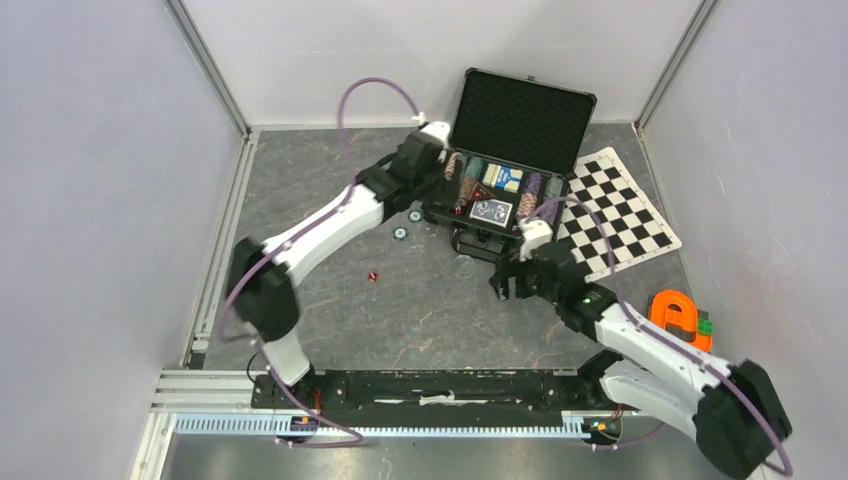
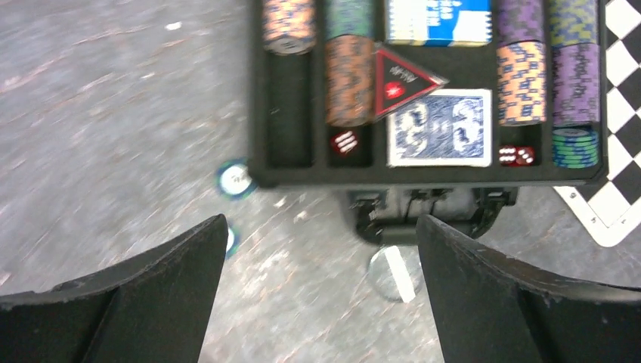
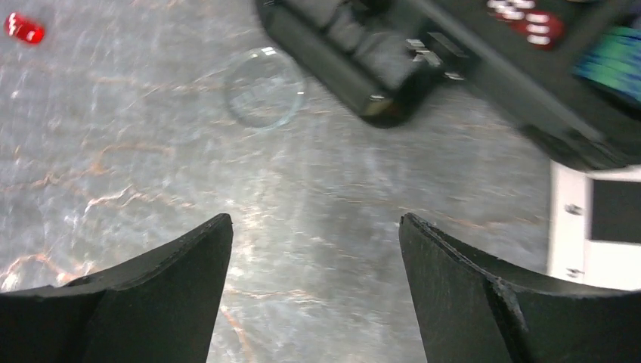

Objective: Pack up texas hold em set

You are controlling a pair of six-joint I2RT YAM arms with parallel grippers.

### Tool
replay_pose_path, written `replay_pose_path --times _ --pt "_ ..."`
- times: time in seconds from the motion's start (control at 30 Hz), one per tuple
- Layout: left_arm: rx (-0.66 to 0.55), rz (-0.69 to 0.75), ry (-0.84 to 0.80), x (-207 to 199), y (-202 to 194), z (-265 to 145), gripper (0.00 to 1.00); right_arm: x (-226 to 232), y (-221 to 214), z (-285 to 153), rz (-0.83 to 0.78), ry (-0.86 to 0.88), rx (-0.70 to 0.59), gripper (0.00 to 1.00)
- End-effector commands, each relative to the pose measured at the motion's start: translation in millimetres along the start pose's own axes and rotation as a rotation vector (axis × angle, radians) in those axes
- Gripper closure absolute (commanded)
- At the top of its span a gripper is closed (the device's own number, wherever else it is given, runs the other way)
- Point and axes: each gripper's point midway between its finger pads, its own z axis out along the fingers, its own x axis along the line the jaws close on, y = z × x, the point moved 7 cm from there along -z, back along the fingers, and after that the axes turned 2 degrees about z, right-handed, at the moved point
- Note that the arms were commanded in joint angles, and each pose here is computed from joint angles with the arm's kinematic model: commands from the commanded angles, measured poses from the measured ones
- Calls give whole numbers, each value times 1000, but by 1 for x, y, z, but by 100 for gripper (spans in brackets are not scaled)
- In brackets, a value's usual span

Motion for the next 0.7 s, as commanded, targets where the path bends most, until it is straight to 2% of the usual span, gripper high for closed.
replay_pose_path --times 0.0,0.1,0.23,0.3,0.4,0.5,0.67 --pt "-176 -143 178 44 -7 -50 0 34 18 13 -37 8 34 9" --pt "-166 -240 157 60 -40 -73 0 51 18 23 10 -84 42 5" --pt "-220 -316 127 71 -84 -107 0 64 21 36 39 -335 19 4" --pt "-263 -326 147 80 -97 -124 0 71 21 48 28 -420 76 4" --pt "-290 -337 189 92 -117 -139 0 87 23 71 -6 -453 184 5" --pt "-310 -346 193 98 -135 -147 0 103 18 92 11 -412 243 5" --pt "-358 -373 149 100 -157 -153 0 106 10 102 72 -411 232 4"
